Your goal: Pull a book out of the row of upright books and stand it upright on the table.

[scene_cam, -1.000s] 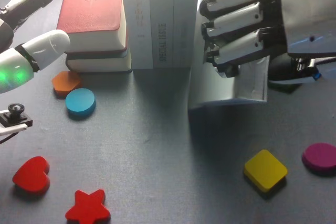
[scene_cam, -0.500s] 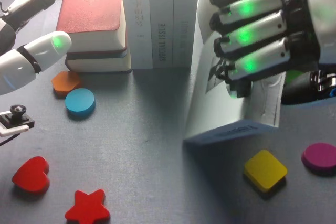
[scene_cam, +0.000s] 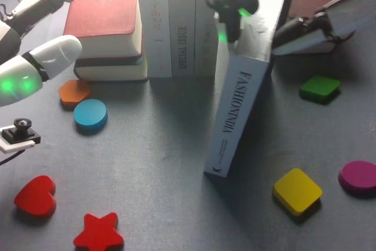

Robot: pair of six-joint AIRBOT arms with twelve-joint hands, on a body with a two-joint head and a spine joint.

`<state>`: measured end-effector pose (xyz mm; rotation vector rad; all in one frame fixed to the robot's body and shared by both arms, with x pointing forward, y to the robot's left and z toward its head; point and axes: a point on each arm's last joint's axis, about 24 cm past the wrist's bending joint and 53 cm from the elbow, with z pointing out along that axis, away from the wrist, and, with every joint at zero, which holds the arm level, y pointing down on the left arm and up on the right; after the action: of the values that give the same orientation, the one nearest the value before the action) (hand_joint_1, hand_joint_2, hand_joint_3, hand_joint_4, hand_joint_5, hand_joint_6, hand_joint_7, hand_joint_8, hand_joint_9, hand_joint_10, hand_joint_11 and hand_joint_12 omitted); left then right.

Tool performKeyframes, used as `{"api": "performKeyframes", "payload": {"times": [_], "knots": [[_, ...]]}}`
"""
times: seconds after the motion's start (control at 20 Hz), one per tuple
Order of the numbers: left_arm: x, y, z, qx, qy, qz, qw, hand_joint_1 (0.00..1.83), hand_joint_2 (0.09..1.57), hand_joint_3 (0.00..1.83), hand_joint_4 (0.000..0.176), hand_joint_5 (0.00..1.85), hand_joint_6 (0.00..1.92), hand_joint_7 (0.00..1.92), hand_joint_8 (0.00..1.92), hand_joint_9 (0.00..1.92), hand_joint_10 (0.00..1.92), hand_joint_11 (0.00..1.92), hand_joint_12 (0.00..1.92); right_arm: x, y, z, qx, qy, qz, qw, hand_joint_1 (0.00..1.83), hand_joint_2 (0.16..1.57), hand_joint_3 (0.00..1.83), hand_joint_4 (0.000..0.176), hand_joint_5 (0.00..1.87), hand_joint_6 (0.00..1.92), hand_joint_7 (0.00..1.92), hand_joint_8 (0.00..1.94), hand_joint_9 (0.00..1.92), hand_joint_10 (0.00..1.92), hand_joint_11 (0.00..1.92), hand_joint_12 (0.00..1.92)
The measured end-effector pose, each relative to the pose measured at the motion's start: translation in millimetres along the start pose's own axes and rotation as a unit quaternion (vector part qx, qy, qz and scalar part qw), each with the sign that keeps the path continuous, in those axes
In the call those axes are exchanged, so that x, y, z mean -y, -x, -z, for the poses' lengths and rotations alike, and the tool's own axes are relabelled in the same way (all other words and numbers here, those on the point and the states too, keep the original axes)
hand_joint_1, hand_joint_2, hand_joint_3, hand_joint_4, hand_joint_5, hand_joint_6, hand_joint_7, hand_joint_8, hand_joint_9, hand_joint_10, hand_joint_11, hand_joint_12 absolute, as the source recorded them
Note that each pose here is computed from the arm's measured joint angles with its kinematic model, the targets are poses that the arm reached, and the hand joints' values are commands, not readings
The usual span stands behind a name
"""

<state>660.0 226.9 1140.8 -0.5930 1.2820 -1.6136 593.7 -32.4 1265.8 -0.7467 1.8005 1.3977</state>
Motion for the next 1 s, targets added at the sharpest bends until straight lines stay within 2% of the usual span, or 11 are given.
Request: {"api": "performKeyframes", "payload": {"times": [0.15, 0.2, 0.25, 0.3, 0.35, 0.4, 0.45, 0.55, 0.6, 0.75, 1.0], "knots": [[-0.7, -0.8, 0.1, -0.001, 0.001, 0.001, 1.0000, 0.32, 1.38, 0.00, 0.035, 0.23, 0.01, 0.04, 0.00, 0.00, 0.00, 0.00, 0.00, 10.1, 2.7, -14.7, -0.011, -0.002, -0.026, 0.9996, 1.06, 1.39, 0.00, 0.000, 0.62, 1.65, 0.42, 1.74, 0.18, 1.76, 0.01, 1.92], [-1.0, -1.5, 0.2, -0.001, 0.001, 0.001, 1.0000, 0.31, 1.38, 0.00, 0.050, 0.23, 0.01, 0.04, 0.00, 0.00, 0.00, 0.00, 0.00, 10.1, 2.6, -18.3, -0.013, 0.000, -0.028, 0.9995, 1.06, 1.39, 0.00, 0.000, 0.62, 1.65, 0.42, 1.74, 0.18, 1.76, 0.01, 1.92], [-1.1, -0.7, 0.2, 0.000, 0.001, 0.001, 1.0000, 0.31, 1.38, 0.00, 0.047, 0.23, 0.01, 0.06, 0.01, 0.00, 0.00, 0.00, 0.00, 9.8, 2.2, -21.1, -0.014, 0.001, -0.028, 0.9995, 1.11, 1.30, 0.00, 0.000, 0.17, 1.04, 0.38, 1.25, 0.31, 1.48, 0.01, 1.92], [-1.1, -0.3, 0.1, 0.001, 0.001, 0.001, 1.0000, 0.31, 1.38, 0.00, 0.047, 0.23, 0.01, 0.06, 0.01, 0.00, 0.00, 0.00, 0.00, 9.9, 1.5, -21.7, -0.016, 0.000, -0.026, 0.9995, 1.11, 1.30, 0.00, 0.000, 0.17, 1.04, 0.38, 1.25, 0.31, 1.48, 0.01, 1.92], [-1.1, 0.4, 0.2, 0.002, 0.001, 0.001, 1.0000, 0.29, 1.38, 0.00, 0.050, 0.21, 0.00, 0.07, 0.01, 0.00, 0.00, 0.00, 0.00, 10.0, -0.6, -23.6, -0.020, 0.000, -0.021, 0.9996, 0.96, 1.13, 0.00, 0.000, 0.03, 0.78, 0.24, 0.60, 0.06, 0.85, 0.00, 1.53], [-1.2, 0.5, 0.2, 0.003, 0.002, 0.002, 1.0000, 0.31, 1.38, 0.00, 0.056, 0.20, 0.00, 0.08, 0.01, 0.00, 0.00, 0.00, 0.00, 11.8, -0.8, -24.8, -0.022, -0.003, -0.020, 0.9996, 0.89, 1.01, 0.00, 0.000, 0.02, 0.11, 0.04, 0.07, 0.00, 0.07, 0.00, 0.16], [-0.9, 0.0, 0.1, 0.002, 0.001, 0.002, 1.0000, 0.29, 1.39, 0.00, 0.052, 0.20, 0.00, 0.06, 0.00, 0.00, 0.00, 0.00, 0.00, 17.6, -4.1, -24.5, -0.027, -0.010, -0.016, 0.9994, 0.84, 1.00, 0.00, 0.000, 0.04, 0.05, 0.01, 0.03, 0.00, 0.01, 0.00, 0.03], [-1.3, 1.0, 0.1, 0.003, 0.002, 0.002, 1.0000, 0.27, 1.39, 0.00, 0.054, 0.18, 0.00, 0.01, 0.00, 0.00, 0.00, 0.00, 0.00, 24.8, -11.4, -23.3, -0.039, -0.019, -0.014, 0.9989, 0.84, 0.97, 0.00, 0.000, 0.01, 0.01, 0.00, 0.00, 0.00, 0.00, 0.00, 0.01], [-1.1, 1.2, 0.1, 0.004, 0.001, 0.002, 1.0000, 0.29, 1.39, 0.00, 0.040, 0.18, 0.00, 0.00, 0.00, 0.00, 0.00, 0.00, 0.00, 26.3, -12.3, -23.0, -0.039, -0.021, -0.016, 0.9989, 0.85, 0.95, 0.00, 0.000, 0.00, 0.00, 0.00, 0.00, 0.00, 0.00, 0.00, 0.00], [-0.8, 0.7, -0.1, 0.003, 0.001, 0.002, 1.0000, 0.26, 1.39, 0.00, 0.055, 0.17, 0.01, 0.00, 0.00, 0.00, 0.00, 0.00, 0.00, 27.6, -10.0, -18.7, -0.034, -0.023, -0.021, 0.9989, 0.85, 0.97, 0.00, 0.000, 0.00, 0.00, 0.00, 0.00, 0.00, 0.00, 0.00, 0.00], [-0.6, 2.2, -0.1, 0.006, 0.000, 0.004, 1.0000, 0.31, 1.38, 0.00, 0.053, 0.24, 0.02, 0.07, 0.00, 0.00, 0.00, 0.00, 0.00, 29.3, -7.6, 8.2, -0.017, -0.036, -0.030, 0.9988, 0.73, 1.07, 0.04, 0.000, 0.00, 0.00, 0.00, 0.00, 0.01, 0.01, 0.00, 0.00]]}}
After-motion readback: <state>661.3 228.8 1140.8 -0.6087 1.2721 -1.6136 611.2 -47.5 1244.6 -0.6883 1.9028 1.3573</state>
